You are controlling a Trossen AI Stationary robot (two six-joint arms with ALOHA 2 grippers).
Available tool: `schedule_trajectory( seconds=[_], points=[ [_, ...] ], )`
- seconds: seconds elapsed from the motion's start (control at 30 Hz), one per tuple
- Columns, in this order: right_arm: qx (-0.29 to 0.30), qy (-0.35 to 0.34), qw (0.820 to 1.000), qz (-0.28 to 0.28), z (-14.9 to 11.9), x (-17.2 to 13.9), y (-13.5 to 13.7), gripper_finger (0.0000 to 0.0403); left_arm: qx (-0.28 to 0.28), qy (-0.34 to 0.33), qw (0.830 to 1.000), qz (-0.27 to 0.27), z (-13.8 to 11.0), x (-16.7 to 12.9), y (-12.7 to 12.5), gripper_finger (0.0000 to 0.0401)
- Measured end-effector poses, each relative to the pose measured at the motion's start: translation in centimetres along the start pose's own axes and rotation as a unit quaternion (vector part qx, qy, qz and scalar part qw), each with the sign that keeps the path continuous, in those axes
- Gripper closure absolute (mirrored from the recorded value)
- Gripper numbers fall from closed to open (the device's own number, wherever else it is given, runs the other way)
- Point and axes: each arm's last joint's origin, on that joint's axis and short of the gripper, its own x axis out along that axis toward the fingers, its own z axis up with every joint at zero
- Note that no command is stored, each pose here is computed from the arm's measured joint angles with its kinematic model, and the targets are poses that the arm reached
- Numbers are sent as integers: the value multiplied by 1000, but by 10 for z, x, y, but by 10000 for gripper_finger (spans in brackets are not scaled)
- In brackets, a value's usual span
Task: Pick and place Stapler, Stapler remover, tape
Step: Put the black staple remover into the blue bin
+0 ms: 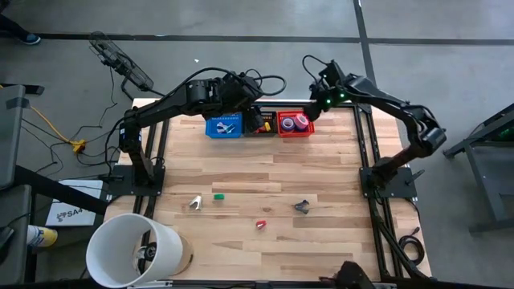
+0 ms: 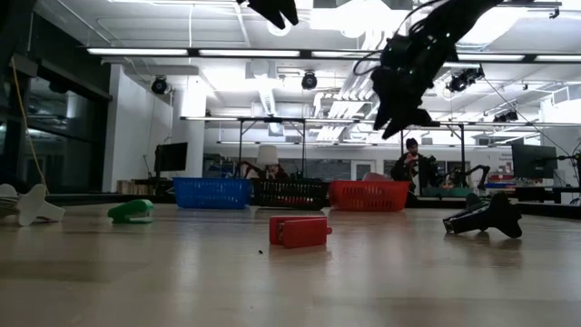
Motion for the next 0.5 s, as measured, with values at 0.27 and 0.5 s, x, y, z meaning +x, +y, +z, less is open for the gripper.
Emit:
schedule_trajectory(
  seconds=[0.27, 0.5],
  points=[
    [-71, -24, 996, 52, -5, -27, 20, 224, -60, 1, 998, 0, 0, 0, 0, 172],
    [-195, -30, 972, 128, -17, -45, 51, 223, -106, 29, 994, 5, -6, 0, 0, 172]
  ],
)
